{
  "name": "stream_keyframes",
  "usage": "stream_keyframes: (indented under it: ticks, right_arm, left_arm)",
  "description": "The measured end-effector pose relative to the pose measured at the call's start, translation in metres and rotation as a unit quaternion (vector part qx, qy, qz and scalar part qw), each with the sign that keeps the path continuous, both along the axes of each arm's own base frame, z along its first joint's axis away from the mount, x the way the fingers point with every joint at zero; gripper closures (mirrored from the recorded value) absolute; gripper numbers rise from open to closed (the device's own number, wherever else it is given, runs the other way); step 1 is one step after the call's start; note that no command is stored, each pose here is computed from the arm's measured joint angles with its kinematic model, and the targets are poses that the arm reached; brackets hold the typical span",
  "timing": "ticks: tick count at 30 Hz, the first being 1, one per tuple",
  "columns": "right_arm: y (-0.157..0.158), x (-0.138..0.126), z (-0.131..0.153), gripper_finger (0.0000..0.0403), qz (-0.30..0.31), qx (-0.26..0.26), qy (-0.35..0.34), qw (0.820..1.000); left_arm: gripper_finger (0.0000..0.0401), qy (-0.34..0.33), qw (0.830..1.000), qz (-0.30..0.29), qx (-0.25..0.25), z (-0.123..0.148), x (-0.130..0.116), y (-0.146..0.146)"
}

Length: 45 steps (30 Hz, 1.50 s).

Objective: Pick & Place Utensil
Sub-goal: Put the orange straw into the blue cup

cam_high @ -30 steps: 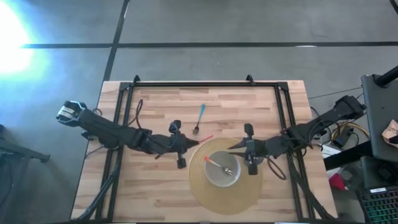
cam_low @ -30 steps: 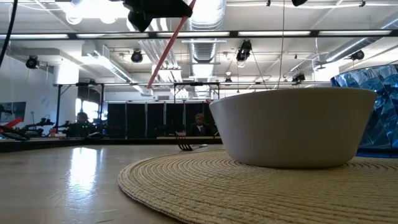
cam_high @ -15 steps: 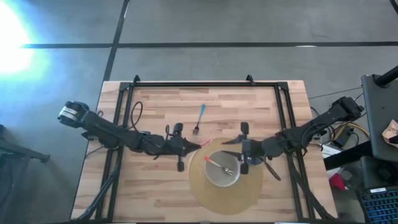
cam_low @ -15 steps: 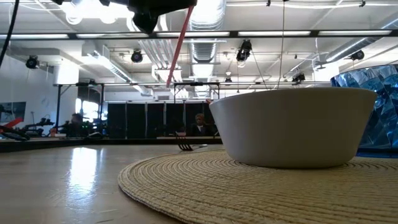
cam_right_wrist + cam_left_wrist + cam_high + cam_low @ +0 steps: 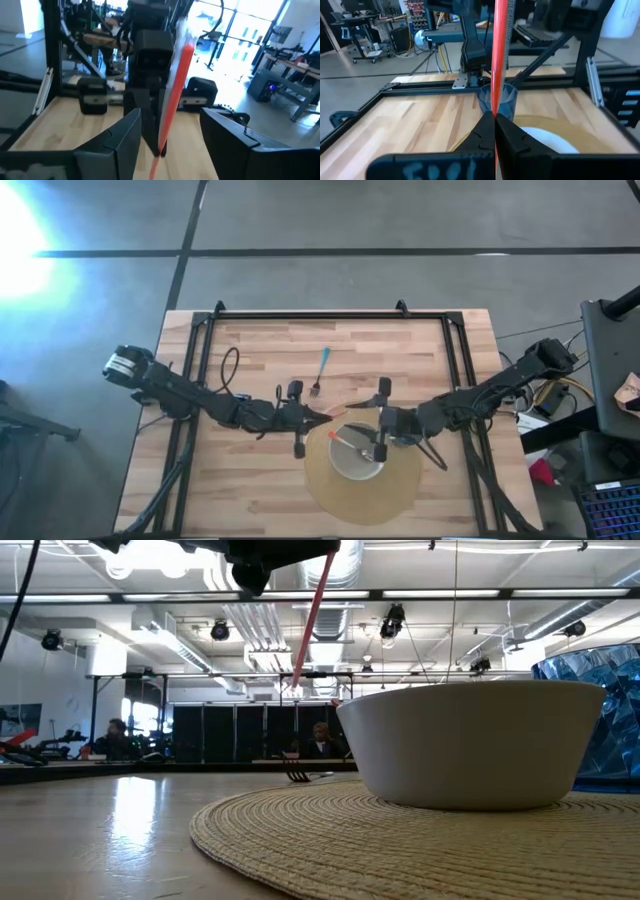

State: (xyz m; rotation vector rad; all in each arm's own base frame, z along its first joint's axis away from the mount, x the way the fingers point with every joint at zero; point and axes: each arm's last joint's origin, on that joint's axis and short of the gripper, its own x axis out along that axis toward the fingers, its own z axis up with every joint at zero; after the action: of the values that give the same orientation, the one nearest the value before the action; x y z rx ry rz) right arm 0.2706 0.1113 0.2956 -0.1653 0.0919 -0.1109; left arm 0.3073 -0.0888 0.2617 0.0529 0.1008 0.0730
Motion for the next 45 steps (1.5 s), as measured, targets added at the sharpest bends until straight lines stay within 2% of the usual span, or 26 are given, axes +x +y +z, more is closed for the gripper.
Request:
stream_keyframes:
  ticks: [12, 27, 34, 43, 45]
  right_arm:
    - [-0.003, 0.007, 0.002, 0.0201, -0.003, 0.008, -0.033, 0.999]
    - [-0.009, 0.011, 0.007, 0.0233, 0.019, 0.039, -0.059, 0.997]
    - [-0.017, 0.014, 0.007, 0.0274, 0.006, 0.044, -0.059, 0.997]
    - [-0.018, 0.014, 0.006, 0.0377, 0.007, 0.042, -0.055, 0.998]
    - [-0.018, 0.014, 0.006, 0.0389, 0.006, 0.043, -0.055, 0.998]
  left_arm:
    - [0.0401, -0.003, 1.0, 0.0, 0.003, 0.002, 0.0, 0.001]
    - [0.0401, -0.004, 1.0, 0.009, 0.003, 0.003, 0.001, 0.006]
    - [0.0401, -0.014, 1.0, 0.019, 0.011, 0.005, 0.003, 0.012]
    - [0.0401, -0.014, 1.0, 0.022, 0.012, 0.005, 0.004, 0.014]
    - [0.0401, -0.013, 1.0, 0.022, 0.012, 0.005, 0.004, 0.014]
